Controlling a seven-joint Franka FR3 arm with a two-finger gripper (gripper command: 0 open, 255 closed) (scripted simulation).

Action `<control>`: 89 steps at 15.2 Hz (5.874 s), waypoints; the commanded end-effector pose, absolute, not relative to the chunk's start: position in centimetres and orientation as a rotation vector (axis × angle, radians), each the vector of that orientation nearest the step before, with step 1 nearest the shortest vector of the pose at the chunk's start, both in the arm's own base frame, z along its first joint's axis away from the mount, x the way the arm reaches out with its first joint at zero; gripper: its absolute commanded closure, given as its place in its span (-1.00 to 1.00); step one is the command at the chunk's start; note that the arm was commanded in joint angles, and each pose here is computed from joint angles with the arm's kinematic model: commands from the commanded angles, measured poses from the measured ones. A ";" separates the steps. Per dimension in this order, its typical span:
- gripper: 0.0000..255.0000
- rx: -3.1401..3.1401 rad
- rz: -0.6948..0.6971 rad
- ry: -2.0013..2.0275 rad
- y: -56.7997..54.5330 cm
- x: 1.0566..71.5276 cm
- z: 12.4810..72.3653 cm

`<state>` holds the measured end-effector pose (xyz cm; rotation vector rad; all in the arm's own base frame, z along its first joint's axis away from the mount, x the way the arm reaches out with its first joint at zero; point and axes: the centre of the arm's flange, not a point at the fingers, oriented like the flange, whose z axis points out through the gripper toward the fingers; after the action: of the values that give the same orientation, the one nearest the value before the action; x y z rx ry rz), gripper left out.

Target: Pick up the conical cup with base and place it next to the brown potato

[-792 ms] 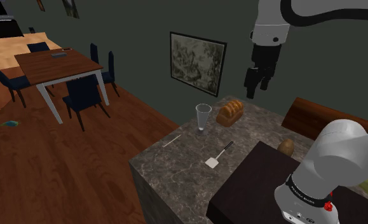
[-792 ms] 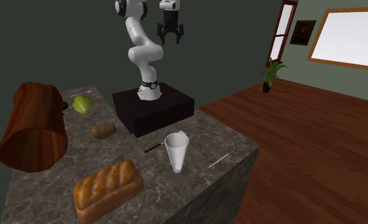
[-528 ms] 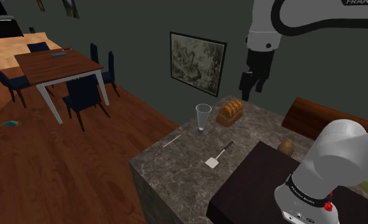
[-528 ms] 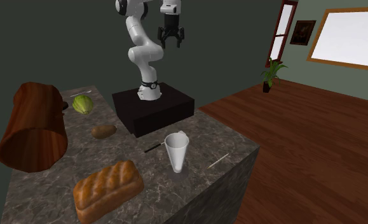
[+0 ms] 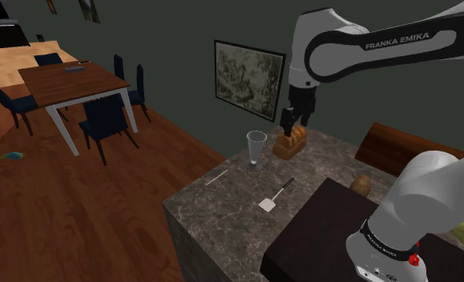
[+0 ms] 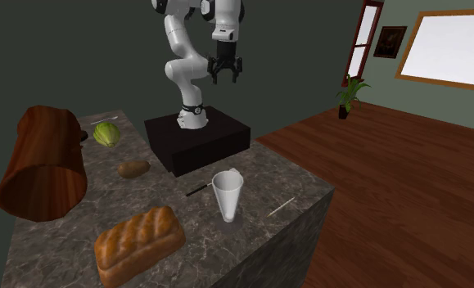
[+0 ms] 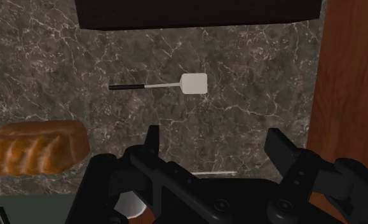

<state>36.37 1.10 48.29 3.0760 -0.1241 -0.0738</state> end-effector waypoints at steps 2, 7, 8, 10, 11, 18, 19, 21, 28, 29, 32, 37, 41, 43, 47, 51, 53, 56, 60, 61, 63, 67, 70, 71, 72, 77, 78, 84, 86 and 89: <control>-1.00 3.061 -0.045 -0.127 0.2 39.0 45.6; -1.00 3.035 -0.004 -0.132 -1.3 43.2 41.2; -1.00 3.030 0.004 -0.133 -1.7 44.0 40.4; -1.00 3.020 0.020 -0.136 -2.3 45.7 38.6; -1.00 3.015 0.028 -0.137 -2.6 46.6 37.8; -1.00 2.977 0.083 -0.144 -5.1 52.7 32.0; -1.00 2.972 0.091 -0.145 -5.4 53.6 31.2; -1.00 2.961 0.107 -0.148 -6.2 55.4 29.7; -1.00 2.923 0.160 -0.155 -9.0 61.7 24.3; -1.00 2.918 0.167 -0.156 -9.3 62.5 23.8; -1.00 2.918 0.167 -0.156 -9.6 62.7 22.2; -1.00 2.918 0.167 -0.155 -10.2 62.9 19.9; -1.00 2.918 0.167 -0.156 -10.2 62.9 19.9; -1.00 2.918 0.167 -0.156 -10.2 62.9 19.9; 1.00 2.918 0.167 -0.156 -10.2 62.9 19.9; 1.00 2.918 0.167 -0.156 -10.2 62.9 19.9; 1.00 2.918 0.167 -0.156 -10.2 63.0 19.9; 1.00 2.918 0.167 -0.156 -10.2 62.9 20.9; 1.00 2.918 0.167 -0.156 -10.2 62.9 23.0; 1.00 2.918 0.167 -0.156 -10.2 62.9 23.6; 1.00 2.918 0.167 -0.156 -10.2 62.9 24.6; 1.00 2.918 0.167 -0.156 -10.2 62.9 26.7; 1.00 2.918 0.167 -0.156 -10.2 62.9 28.3; 1.00 2.918 0.167 -0.156 -10.2 62.9 28.8; 1.00 2.918 0.167 -0.156 -10.2 62.9 29.4; 1.00 2.918 0.167 -0.156 -10.2 62.9 32.0; 1.00 2.918 0.167 -0.156 -10.2 62.9 32.5; 1.00 2.918 0.167 -0.156 -10.2 62.9 35.7; 1.00 2.918 0.167 -0.156 -10.2 62.9 36.8; 1.00 2.918 0.167 -0.156 -10.2 62.9 38.3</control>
<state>62.97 -10.17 37.85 2.9182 -0.1556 0.1657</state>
